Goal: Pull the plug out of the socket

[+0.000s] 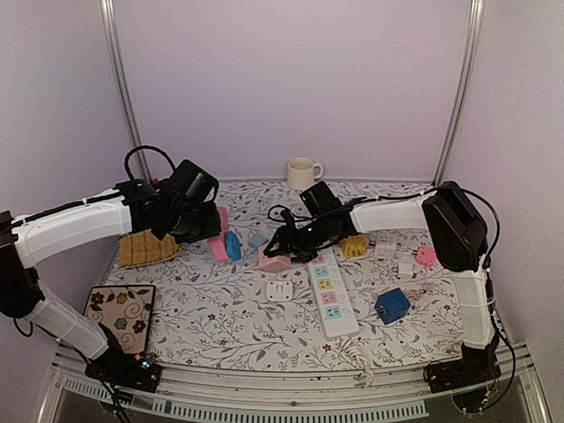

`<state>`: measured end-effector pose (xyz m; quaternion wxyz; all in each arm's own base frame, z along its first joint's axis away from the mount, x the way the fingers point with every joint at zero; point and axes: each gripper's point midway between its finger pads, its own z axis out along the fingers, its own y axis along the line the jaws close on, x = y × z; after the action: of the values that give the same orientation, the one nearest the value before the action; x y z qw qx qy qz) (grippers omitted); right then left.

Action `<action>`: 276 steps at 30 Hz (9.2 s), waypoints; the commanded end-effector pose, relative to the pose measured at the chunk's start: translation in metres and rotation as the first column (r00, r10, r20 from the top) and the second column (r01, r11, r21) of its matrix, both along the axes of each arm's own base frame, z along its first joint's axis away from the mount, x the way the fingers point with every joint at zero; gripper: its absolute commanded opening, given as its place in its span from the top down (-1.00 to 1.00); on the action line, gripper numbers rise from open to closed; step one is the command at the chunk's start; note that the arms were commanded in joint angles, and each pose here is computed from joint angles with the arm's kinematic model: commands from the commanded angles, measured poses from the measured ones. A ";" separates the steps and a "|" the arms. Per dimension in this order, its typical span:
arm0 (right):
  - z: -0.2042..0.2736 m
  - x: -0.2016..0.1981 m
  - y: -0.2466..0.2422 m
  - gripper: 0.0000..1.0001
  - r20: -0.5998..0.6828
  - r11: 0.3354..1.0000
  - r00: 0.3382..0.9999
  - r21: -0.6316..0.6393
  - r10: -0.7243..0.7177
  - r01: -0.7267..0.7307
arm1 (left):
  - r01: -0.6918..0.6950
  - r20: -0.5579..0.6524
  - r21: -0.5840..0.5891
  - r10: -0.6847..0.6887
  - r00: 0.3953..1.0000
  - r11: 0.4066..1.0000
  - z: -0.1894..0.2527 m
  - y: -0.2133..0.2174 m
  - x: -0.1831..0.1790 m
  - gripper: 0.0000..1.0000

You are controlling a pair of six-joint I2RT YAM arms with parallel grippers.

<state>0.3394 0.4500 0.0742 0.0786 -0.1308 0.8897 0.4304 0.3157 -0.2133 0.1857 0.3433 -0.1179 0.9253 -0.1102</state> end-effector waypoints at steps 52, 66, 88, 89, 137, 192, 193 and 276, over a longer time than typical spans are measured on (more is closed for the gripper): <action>0.247 -0.044 -0.005 -0.49 0.347 0.871 0.936 0.444 0.051 -0.212 | 0.509 0.592 -0.416 -0.201 0.781 0.754 0.196 -0.071 -0.005 1.00; 0.245 -0.038 -0.008 0.37 0.328 0.876 0.944 0.445 0.035 -0.187 | 0.435 0.546 -0.330 -0.207 0.812 0.838 0.175 -0.062 0.005 1.00; 0.271 -0.049 -0.014 0.92 0.237 0.743 0.961 0.616 0.142 -0.261 | 0.356 0.470 -0.355 -0.164 0.867 0.864 0.137 -0.055 0.014 1.00; 0.276 -0.051 -0.015 0.92 0.244 0.730 0.959 0.628 0.147 -0.272 | 0.349 0.464 -0.359 -0.159 0.872 0.866 0.134 -0.054 0.014 1.00; 0.236 -0.043 -0.026 0.91 0.253 0.807 0.958 0.534 0.133 -0.252 | 0.103 0.059 -0.271 -0.091 0.994 0.957 0.000 -0.016 0.012 1.00; -0.023 -0.119 0.043 0.07 0.206 0.827 0.821 -0.332 0.533 -0.453 | -0.064 -0.184 -0.022 0.059 0.981 0.998 -0.080 0.036 0.020 -0.57; -0.023 -0.119 0.043 0.05 0.206 0.827 0.821 -0.333 0.533 -0.454 | -0.069 -0.181 -0.018 0.065 0.981 0.997 -0.078 0.037 0.020 -0.57; 0.121 0.032 -0.483 -0.98 0.892 0.292 0.032 0.113 -0.451 0.950 | -0.064 0.643 0.097 -0.014 0.766 0.993 0.075 0.115 0.024 -0.94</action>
<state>0.3666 0.0021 0.1675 0.5592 0.1310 0.8184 -0.0188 0.3337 -0.1218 0.2412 0.5869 -0.0511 0.8013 -0.1046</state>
